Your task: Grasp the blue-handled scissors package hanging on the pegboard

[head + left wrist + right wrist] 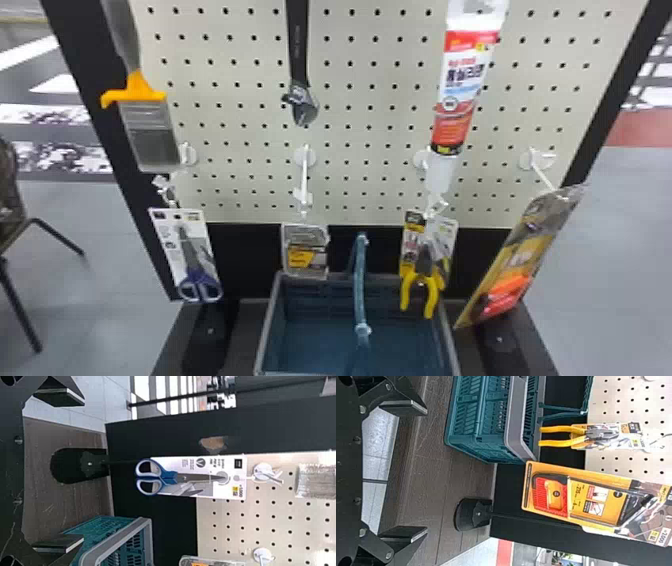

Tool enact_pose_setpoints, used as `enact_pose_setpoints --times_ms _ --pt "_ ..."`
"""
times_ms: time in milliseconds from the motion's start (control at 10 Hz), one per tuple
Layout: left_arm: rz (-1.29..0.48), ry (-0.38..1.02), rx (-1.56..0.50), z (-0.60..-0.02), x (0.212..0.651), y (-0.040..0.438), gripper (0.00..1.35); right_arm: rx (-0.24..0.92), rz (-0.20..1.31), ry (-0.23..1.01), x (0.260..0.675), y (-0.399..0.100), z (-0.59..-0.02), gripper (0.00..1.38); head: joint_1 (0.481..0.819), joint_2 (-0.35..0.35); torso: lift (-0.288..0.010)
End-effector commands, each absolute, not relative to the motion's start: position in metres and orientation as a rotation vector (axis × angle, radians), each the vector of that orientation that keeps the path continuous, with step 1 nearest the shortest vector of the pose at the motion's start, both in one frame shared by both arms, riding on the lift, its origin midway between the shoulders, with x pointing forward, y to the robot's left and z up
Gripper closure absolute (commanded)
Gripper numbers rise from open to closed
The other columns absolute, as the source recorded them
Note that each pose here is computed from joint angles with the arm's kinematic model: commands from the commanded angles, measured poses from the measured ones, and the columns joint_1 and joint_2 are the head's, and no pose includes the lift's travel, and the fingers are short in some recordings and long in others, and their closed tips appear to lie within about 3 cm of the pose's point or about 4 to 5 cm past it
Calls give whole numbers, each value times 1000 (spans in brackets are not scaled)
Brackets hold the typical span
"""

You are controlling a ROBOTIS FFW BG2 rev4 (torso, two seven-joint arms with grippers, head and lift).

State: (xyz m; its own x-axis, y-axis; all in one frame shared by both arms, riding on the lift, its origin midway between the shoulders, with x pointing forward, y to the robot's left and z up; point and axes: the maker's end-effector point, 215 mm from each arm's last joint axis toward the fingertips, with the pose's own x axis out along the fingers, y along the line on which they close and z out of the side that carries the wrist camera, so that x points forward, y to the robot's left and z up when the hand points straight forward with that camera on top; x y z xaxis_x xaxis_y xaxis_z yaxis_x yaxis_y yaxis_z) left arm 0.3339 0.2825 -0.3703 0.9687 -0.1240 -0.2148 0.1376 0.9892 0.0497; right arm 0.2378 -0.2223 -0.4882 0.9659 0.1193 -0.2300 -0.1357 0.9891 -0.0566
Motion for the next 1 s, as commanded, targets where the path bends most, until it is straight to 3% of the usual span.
enact_pose_setpoints --times_ms 0,900 --pt "-164 216 107 -359 357 295 98 -70 131 233 237 -221 -490 234 549 0 -100" --pt "-474 220 147 -319 455 279 104 -61 156 261 234 -210 -504 234 549 0 -100"
